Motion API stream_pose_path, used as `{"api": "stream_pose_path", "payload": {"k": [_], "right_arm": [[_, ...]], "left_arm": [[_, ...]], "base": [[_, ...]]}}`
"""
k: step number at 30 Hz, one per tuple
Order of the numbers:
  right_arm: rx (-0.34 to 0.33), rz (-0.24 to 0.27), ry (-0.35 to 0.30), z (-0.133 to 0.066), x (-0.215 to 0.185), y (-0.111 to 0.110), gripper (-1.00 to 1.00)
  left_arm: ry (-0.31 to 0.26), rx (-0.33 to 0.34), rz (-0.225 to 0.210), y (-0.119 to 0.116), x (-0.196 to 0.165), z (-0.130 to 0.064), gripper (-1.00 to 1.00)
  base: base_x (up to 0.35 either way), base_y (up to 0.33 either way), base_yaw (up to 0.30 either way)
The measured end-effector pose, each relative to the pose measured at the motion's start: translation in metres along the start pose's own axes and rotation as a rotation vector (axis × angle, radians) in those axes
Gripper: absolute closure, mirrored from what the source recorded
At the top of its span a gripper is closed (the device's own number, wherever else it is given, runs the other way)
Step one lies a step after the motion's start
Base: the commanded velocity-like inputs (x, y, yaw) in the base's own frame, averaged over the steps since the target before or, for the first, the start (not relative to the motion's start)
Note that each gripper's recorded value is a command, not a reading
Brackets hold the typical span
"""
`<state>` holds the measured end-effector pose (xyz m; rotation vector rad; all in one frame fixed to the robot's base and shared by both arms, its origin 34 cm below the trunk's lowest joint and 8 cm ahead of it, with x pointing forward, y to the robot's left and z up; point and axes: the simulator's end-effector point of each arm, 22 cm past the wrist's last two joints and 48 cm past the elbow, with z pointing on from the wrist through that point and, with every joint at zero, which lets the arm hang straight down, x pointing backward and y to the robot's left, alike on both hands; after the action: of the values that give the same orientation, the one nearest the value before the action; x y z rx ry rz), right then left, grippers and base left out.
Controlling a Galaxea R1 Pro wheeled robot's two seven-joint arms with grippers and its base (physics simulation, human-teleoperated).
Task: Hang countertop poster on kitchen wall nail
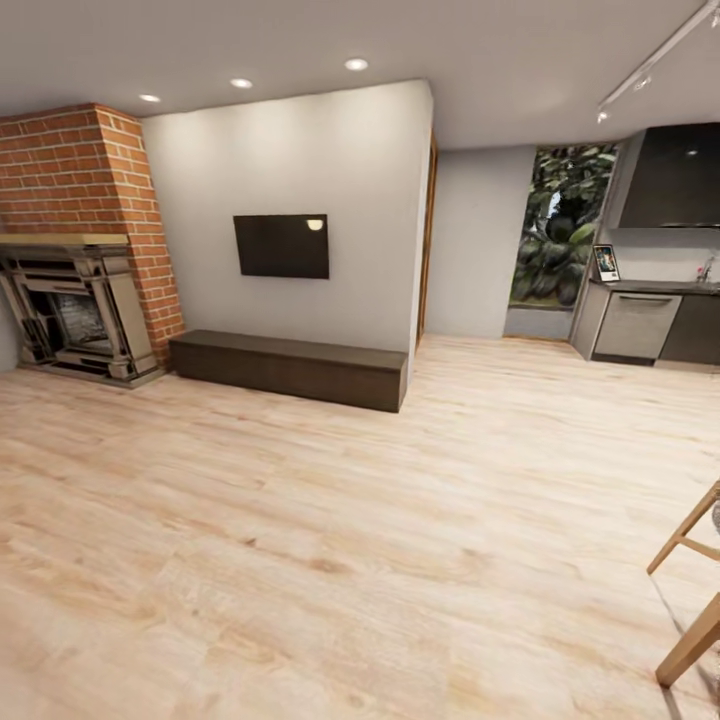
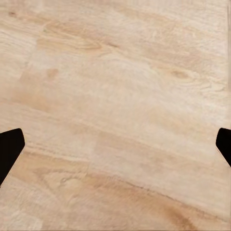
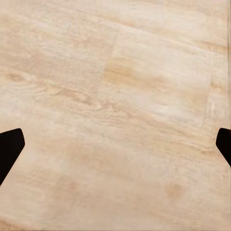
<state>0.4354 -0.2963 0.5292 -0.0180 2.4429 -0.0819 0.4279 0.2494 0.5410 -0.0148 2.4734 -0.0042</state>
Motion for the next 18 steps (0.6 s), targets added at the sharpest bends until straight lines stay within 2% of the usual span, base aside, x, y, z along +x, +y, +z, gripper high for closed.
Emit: {"api": "stream_pose_path", "payload": {"k": [18], "right_arm": [[0.001,0.002,0.000,0.0000,0.0001,-0.0004,-1.00]], "left_arm": [[0.000,0.000,0.000,0.0003,0.0000,0.0000,-1.00]], "base": [[0.334,-0.019,-0.286]]}}
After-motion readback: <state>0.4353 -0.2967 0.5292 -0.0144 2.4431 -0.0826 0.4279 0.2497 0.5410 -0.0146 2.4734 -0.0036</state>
